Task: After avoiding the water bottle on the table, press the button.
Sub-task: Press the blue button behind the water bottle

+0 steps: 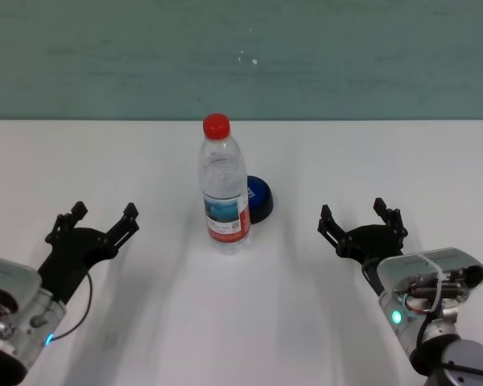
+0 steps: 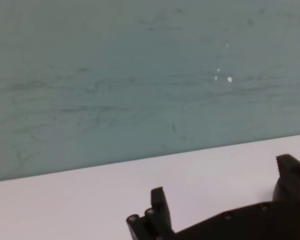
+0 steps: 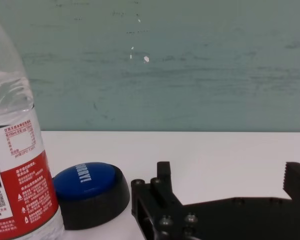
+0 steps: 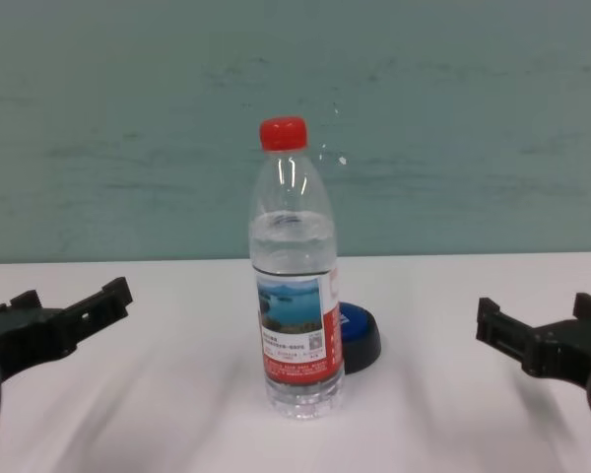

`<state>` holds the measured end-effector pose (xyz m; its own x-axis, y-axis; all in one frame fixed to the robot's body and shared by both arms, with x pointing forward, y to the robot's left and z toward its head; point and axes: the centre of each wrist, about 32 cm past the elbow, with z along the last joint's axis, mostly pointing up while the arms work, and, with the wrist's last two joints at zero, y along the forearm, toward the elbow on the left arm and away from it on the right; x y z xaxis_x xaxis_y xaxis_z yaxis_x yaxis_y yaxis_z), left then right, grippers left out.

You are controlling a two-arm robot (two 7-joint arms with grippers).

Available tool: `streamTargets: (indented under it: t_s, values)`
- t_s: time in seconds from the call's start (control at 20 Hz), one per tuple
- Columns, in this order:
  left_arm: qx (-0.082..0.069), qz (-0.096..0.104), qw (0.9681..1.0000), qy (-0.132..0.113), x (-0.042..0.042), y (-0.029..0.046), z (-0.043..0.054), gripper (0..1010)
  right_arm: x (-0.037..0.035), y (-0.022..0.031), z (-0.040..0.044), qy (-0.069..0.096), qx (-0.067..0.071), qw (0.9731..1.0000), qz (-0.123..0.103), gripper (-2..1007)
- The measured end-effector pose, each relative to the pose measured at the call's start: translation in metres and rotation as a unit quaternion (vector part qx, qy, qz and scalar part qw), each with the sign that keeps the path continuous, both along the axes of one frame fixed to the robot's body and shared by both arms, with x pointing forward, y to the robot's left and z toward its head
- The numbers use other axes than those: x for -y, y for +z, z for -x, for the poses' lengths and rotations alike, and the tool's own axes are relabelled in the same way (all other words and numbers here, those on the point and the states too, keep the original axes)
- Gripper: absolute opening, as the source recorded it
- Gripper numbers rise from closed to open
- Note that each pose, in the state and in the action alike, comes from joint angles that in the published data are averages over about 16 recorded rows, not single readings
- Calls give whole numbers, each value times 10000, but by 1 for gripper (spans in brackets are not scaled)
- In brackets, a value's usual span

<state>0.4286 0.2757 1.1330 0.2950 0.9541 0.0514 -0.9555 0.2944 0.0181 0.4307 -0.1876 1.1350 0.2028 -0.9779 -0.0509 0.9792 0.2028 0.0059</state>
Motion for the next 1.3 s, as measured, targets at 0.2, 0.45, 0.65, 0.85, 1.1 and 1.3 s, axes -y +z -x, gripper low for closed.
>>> streamTargets:
  t_s: [0.2,0.45,0.65,0.85,1.1,1.3]
  values:
    - [48,-3,9999,-124,-46,38,82,1010,0,0,0,0,0,10000,0,1004]
    - [100,-46,9995,-287,-85,81,183,1010,0,0,0,0,0,10000,0,1004]
    - [127,-117,9990,-400,-96,99,252,1010,0,0,0,0,0,10000,0,1004]
    - [142,-214,9984,-510,-98,103,307,1010,0,0,0,0,0,10000,0,1004]
    - [134,-352,9973,-632,-87,88,360,1010,0,0,0,0,0,10000,0,1004]
    - [114,-456,9963,-718,-67,62,386,1010,0,0,0,0,0,10000,0,1004]
